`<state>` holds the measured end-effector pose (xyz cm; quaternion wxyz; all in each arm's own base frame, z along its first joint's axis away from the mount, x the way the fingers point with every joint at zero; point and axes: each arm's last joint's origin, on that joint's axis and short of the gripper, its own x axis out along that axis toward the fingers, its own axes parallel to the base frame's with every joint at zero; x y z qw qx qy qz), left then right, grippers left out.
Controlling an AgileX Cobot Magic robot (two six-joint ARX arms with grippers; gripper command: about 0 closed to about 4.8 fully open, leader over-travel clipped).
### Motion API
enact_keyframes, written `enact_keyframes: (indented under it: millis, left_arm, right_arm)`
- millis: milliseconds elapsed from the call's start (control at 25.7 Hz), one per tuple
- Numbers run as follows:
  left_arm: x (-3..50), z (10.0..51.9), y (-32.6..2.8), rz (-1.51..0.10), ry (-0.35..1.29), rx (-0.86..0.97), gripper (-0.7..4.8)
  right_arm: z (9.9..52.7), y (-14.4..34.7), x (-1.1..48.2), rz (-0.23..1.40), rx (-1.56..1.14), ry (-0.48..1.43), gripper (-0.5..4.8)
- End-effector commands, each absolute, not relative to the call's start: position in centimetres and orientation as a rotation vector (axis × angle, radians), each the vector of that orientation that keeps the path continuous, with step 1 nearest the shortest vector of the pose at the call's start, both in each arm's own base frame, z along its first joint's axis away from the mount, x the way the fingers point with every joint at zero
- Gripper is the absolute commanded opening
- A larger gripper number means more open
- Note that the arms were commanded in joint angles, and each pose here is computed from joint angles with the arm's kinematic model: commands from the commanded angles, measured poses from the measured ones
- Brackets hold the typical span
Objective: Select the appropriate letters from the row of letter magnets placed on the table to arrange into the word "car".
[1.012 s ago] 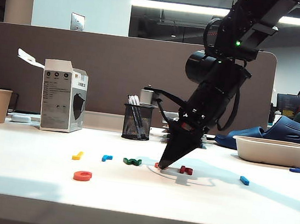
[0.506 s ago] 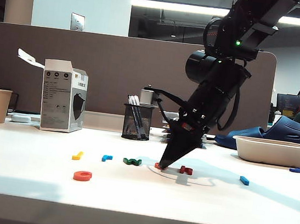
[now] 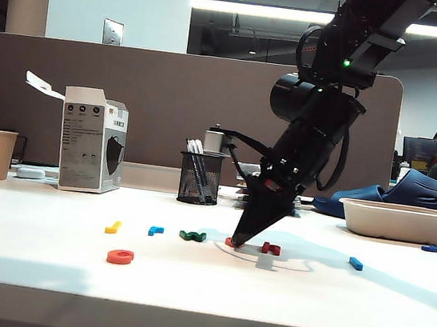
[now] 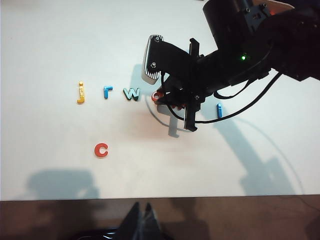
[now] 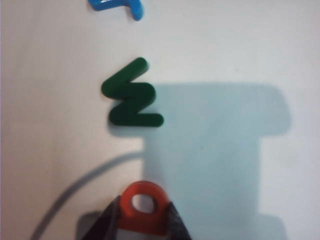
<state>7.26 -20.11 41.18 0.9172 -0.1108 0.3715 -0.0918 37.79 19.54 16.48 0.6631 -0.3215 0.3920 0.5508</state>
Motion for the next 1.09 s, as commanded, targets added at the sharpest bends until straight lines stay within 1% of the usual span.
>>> enact_keyframes:
  millis: [39, 272, 467, 584, 740, 817, 1090]
  left_arm:
    - [7.3, 41.3, -20.0, -0.188, 0.755, -0.234, -0.05]
    - [7.3, 41.3, -20.0, -0.188, 0.755, -0.233, -0.05]
    - [7.3, 41.3, -20.0, -0.188, 0.755, -0.234, -0.05]
    - [7.3, 41.3, -20.0, -0.188, 0.754, -0.234, -0.05]
    - [7.3, 41.3, -20.0, -0.188, 0.755, -0.234, -0.05]
    - [7.3, 41.3, -20.0, -0.188, 0.755, -0.234, -0.05]
    - [7.3, 41.3, -20.0, -0.188, 0.755, -0.234, -0.05]
  right_arm:
    - [17.0, 19.5, 37.7, 1.231, -0.743, 0.877, 0.89]
    - [18.5, 19.3, 37.4, 1.223, -0.746, 0.841, 0.89]
    - [19.5, 19.2, 36.9, 1.256, -0.713, 0.838, 0.89]
    - [19.6, 19.0, 36.5, 1.263, -0.707, 0.867, 0.89]
    - [19.8, 18.7, 35.3, 1.328, -0.649, 0.974, 0.89]
    - [19.8, 18.9, 34.9, 1.339, -0.649, 0.998, 0.87]
    - [19.7, 20.2, 33.8, 1.391, -0.645, 1.019, 0.71]
